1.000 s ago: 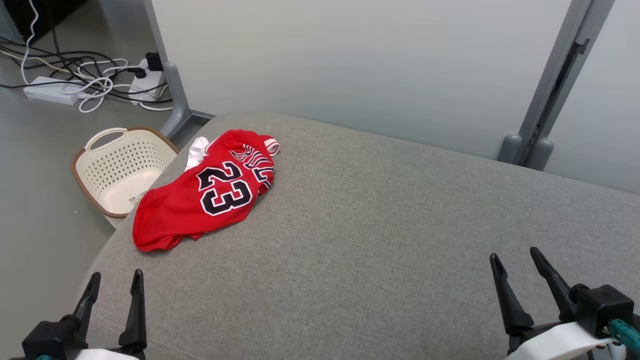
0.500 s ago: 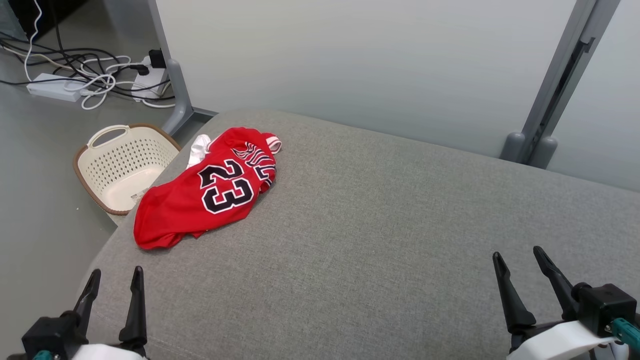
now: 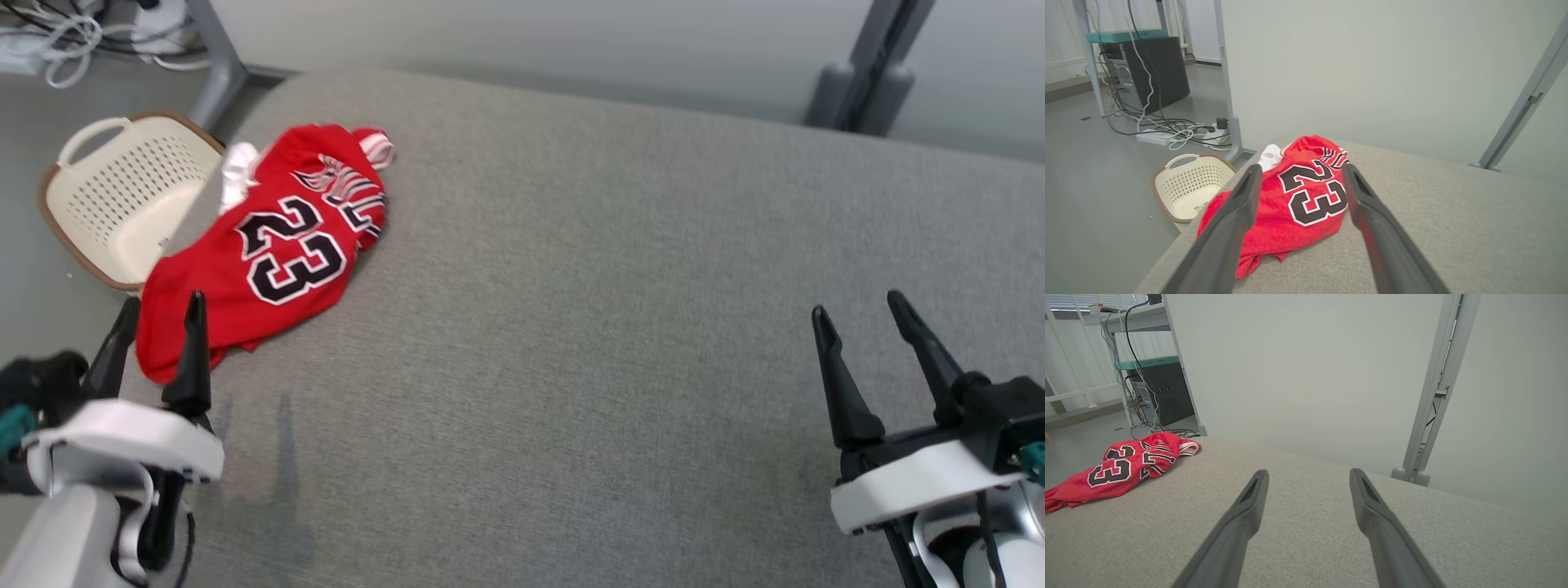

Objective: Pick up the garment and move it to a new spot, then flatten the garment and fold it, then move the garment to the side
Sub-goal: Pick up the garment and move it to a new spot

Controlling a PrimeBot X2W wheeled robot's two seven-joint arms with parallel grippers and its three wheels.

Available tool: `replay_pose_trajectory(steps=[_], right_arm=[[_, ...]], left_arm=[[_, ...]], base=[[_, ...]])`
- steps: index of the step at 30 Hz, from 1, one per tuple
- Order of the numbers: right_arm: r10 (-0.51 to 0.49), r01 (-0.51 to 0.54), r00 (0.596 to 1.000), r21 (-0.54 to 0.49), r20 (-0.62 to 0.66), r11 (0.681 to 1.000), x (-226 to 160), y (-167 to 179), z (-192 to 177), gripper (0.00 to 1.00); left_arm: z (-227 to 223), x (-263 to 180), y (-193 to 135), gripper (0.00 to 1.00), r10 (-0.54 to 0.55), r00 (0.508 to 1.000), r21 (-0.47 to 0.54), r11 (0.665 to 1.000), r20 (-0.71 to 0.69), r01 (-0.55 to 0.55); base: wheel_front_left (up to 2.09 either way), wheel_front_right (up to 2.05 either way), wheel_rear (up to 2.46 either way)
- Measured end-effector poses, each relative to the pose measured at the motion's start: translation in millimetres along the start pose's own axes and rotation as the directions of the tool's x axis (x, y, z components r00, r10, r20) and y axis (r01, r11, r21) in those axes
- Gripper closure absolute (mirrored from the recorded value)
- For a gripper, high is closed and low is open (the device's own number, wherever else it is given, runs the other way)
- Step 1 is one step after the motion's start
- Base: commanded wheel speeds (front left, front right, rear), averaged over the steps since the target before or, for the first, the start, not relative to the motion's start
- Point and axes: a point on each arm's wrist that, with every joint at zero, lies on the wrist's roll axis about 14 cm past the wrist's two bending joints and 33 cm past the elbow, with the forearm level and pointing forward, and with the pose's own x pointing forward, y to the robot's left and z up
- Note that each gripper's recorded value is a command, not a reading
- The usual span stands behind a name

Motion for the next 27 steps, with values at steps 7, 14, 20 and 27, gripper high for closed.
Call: replay_pose_trajectory(steps=[7, 14, 20, 27], right_arm=[[-0.054, 0.055, 0.997, 0.023, -0.048, 0.998, 15, -28, -28, 0.00], [-0.116, 0.121, 0.988, 0.038, -0.102, 0.992, 17, -55, -59, 0.00], [-0.160, 0.165, 0.979, 0.035, -0.127, 0.986, 14, -72, -73, 0.00], [-0.187, 0.191, 0.975, 0.028, -0.118, 0.981, 10, -81, -72, 0.00]], left_arm=[[-65, 62, -5, 0.00, -0.027, 0.963, 0.018, 0.999, -0.270, 0.033], [-129, 91, -4, 0.00, -0.003, 0.868, 0.007, 1.000, -0.497, 0.007], [-167, 100, -5, 0.00, 0.022, 0.766, -0.004, 1.000, -0.643, -0.031], [-167, 109, -5, 1.00, 0.030, 0.771, 0.007, 0.999, -0.636, -0.033]], base=[[0.00, 0.00, 0.00], [0.00, 0.00, 0.00], [0.00, 0.00, 0.00], [0.00, 0.00, 0.00]])
